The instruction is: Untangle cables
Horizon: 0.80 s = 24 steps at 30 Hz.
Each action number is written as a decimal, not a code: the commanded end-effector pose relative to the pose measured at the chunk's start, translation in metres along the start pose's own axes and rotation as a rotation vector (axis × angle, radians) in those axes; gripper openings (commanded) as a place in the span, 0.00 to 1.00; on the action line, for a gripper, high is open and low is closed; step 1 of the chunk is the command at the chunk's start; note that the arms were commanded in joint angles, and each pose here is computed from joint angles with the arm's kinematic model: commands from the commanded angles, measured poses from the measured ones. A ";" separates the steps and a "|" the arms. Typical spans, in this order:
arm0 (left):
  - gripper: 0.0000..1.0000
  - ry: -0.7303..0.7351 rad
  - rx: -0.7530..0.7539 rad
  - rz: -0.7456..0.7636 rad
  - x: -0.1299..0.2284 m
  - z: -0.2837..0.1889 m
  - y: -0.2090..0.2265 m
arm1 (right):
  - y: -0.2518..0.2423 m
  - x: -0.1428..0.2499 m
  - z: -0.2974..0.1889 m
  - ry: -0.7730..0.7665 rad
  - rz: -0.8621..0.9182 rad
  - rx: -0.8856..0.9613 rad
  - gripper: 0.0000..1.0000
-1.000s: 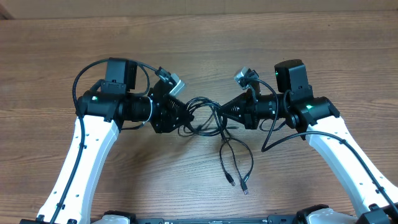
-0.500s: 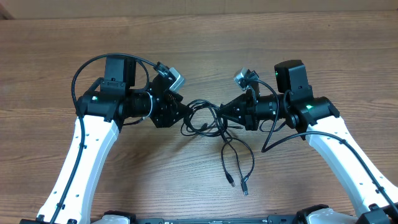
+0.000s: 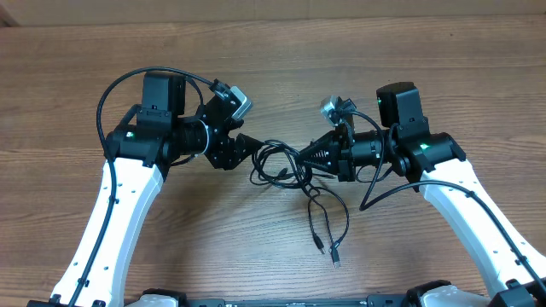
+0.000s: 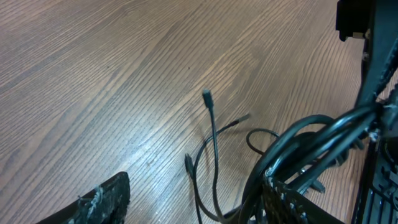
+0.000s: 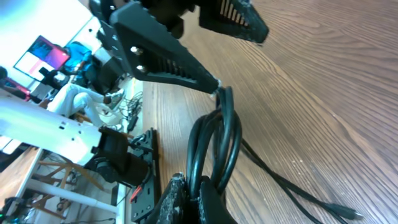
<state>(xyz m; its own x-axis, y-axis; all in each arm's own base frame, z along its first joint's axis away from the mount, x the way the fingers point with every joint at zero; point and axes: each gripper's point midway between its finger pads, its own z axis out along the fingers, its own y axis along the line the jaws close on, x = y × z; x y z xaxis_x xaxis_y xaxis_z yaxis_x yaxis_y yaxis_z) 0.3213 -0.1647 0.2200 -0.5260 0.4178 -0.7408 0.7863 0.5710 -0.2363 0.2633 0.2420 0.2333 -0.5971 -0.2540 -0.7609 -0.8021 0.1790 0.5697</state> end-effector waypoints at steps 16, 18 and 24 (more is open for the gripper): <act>0.78 -0.111 0.197 0.155 -0.019 -0.007 -0.035 | 0.031 -0.015 -0.006 -0.047 -0.085 -0.144 0.04; 0.79 -0.121 0.216 0.154 -0.021 -0.008 -0.038 | 0.031 -0.015 -0.006 -0.047 -0.085 -0.145 0.04; 0.78 -0.100 0.242 0.121 -0.014 0.002 -0.034 | 0.040 -0.018 -0.008 -0.059 -0.094 -0.196 0.04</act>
<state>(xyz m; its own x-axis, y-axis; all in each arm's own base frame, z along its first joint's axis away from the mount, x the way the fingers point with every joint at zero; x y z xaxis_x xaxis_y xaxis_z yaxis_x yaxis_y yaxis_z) 0.2994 -0.1872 0.2366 -0.4117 0.4040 -0.8169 0.8904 0.3691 -0.2662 0.2484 0.2455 0.2493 -0.5672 -0.2328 -0.7900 -0.8181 0.0481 0.5731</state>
